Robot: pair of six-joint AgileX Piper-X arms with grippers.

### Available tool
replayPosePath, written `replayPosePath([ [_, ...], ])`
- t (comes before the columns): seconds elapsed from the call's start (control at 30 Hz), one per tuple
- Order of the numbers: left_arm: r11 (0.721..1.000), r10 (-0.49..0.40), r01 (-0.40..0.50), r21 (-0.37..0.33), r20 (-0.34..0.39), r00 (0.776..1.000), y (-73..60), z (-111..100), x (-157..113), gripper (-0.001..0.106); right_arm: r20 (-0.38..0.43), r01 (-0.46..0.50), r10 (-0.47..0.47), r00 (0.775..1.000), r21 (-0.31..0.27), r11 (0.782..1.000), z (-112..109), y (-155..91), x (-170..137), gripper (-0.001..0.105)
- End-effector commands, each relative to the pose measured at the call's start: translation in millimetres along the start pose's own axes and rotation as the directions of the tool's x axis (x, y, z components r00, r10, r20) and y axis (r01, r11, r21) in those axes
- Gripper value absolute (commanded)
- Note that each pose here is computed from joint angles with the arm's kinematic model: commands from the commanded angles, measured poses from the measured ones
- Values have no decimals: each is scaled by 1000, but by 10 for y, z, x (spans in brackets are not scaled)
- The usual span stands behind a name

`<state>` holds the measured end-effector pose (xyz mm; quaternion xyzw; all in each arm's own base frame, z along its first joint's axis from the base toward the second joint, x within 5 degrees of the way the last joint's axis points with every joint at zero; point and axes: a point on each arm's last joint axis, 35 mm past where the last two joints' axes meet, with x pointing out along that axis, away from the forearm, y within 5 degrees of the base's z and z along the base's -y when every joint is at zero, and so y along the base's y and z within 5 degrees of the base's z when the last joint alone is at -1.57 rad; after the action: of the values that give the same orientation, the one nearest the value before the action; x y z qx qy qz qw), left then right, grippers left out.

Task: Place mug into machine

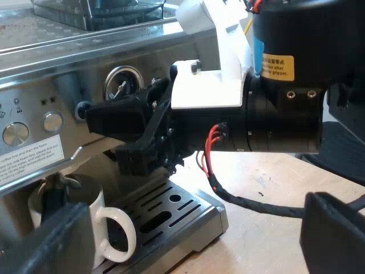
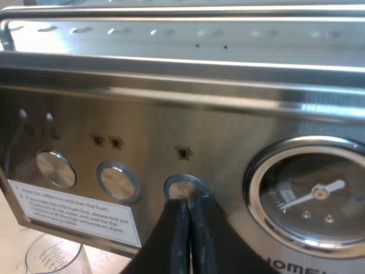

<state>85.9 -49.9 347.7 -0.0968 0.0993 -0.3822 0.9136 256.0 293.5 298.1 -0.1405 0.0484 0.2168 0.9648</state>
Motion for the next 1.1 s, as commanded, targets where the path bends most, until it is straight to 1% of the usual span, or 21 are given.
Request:
replayPosePath([
  [0.03,1000,0,0,-11,20,1000,-9,37,-9,75,18,-12,12,1000,4,1000,71,10,-21,0],
  [0.17,1000,0,0,-11,20,1000,-9,37,-9,75,24,-44,44,999,3,999,73,24,-23,0],
  [0.33,1000,0,0,-11,20,1000,-9,37,-9,75,24,-45,45,999,1,999,73,24,-23,0],
  [0.57,1000,0,0,-11,20,1000,-9,37,-9,75,22,-29,29,999,5,1000,62,-45,10,0],
  [0.67,1000,0,0,-11,20,1000,-9,37,-9,75,25,-41,41,999,6,999,61,-56,17,0],
  [0.93,1000,0,0,-11,20,1000,-9,37,-9,75,4,-45,45,999,0,999,-30,-3,88,0],
  [1.1,1000,0,0,-11,20,1000,-9,37,-9,75,2,-12,12,1000,4,1000,-15,-16,92,0],
])
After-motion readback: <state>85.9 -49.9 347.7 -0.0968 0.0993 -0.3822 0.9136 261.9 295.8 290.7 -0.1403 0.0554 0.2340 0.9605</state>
